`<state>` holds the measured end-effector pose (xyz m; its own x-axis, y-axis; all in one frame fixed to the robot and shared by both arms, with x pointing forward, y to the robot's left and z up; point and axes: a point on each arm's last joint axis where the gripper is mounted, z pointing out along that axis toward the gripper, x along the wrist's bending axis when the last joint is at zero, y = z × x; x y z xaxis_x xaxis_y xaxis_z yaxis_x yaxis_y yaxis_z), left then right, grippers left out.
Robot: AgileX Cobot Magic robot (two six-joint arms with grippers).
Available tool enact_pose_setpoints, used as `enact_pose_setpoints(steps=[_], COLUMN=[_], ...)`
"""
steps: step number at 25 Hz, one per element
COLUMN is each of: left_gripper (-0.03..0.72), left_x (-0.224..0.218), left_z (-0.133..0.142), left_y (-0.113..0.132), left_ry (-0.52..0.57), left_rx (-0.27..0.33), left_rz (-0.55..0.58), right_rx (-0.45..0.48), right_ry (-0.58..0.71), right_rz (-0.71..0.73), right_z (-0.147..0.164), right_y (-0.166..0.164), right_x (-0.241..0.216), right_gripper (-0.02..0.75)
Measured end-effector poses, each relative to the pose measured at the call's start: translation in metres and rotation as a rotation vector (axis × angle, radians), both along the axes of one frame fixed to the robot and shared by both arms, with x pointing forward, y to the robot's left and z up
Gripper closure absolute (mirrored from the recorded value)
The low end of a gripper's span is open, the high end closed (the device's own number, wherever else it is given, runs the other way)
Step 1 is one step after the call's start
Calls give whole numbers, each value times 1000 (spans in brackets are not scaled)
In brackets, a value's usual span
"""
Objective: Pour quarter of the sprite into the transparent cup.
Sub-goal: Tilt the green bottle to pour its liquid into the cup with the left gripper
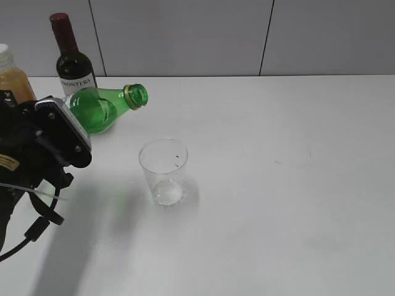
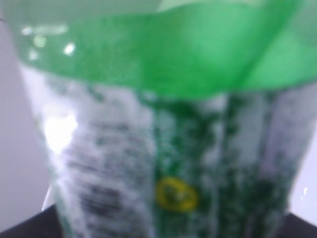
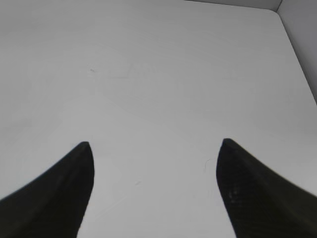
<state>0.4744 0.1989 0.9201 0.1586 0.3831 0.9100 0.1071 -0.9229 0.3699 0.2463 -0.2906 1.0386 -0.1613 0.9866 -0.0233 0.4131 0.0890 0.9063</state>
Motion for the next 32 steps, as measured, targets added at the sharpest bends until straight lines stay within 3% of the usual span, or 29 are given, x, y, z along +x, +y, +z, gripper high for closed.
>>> enact_pose_setpoints(steps=[18, 32], left_gripper=[249, 249], left_x=[0, 0], left_z=[-8, -7], left_y=[7, 8], left_ry=[48, 53], left_rx=[188, 264], left_rz=[52, 48], right_rx=[0, 0], right_ry=[0, 0], right_rz=[0, 0], right_z=[0, 0], right_y=[0, 0], right_x=[0, 0], right_gripper=[144, 144])
